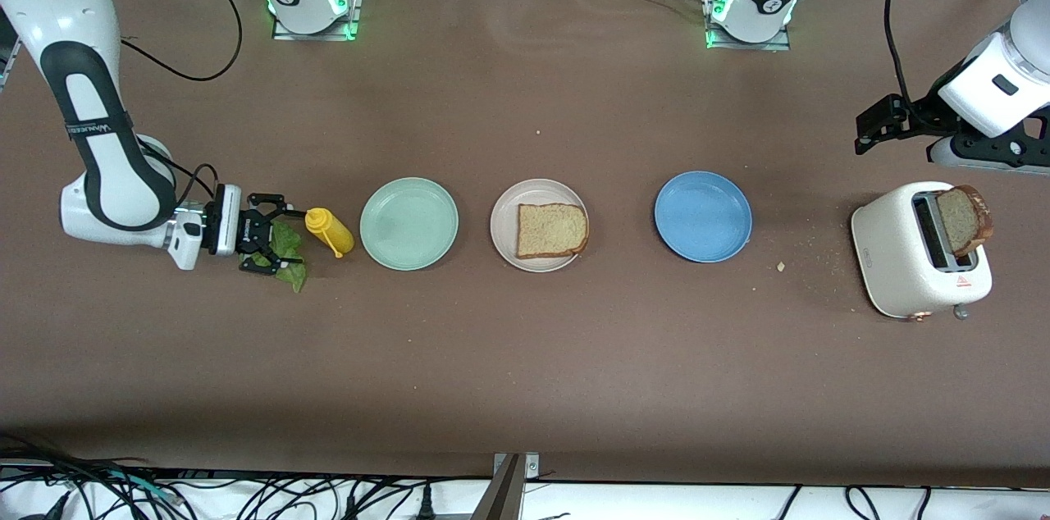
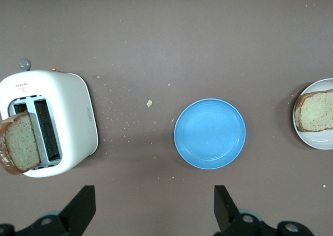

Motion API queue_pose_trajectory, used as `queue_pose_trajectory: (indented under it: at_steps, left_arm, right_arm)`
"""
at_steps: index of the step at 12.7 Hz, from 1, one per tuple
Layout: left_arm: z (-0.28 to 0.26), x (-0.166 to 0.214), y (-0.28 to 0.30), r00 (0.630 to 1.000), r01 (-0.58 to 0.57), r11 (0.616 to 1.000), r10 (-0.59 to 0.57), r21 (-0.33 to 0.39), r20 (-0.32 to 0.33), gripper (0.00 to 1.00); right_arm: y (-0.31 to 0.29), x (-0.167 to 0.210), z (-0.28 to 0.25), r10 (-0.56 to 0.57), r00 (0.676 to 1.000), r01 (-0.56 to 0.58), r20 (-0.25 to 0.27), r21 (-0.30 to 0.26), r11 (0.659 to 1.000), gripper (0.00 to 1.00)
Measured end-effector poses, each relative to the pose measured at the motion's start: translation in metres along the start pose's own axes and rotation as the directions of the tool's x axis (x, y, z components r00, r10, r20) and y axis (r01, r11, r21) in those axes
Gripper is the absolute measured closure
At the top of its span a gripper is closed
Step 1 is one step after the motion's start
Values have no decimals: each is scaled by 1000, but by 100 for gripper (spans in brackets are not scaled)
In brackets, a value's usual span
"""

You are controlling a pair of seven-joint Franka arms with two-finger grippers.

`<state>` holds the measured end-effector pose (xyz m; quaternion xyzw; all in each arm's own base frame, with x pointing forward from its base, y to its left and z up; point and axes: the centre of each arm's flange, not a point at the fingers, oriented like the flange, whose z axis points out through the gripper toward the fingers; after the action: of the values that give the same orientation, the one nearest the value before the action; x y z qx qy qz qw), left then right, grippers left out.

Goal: Make sandwich in beige plate with both arms
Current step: 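Grasp the yellow mustard bottle with the right gripper, then lift the mustard bottle with the right gripper toward the beige plate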

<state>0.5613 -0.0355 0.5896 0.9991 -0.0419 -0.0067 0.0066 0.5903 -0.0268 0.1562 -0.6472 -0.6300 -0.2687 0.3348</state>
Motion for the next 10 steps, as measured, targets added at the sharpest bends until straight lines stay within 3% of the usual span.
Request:
queue_pose_trajectory:
  at_steps: [5, 10]
  left_arm:
    - [1, -1, 3, 1000, -6, 1000, 6, 0, 12, 0]
    - [1, -2, 3, 1000, -7, 1000, 7, 0, 13, 0]
  right_arm:
    - [-21, -13, 26, 48, 997, -48, -63, 7, 999, 0]
    - [-20, -2, 40, 65, 992, -66, -108, -6, 998, 0]
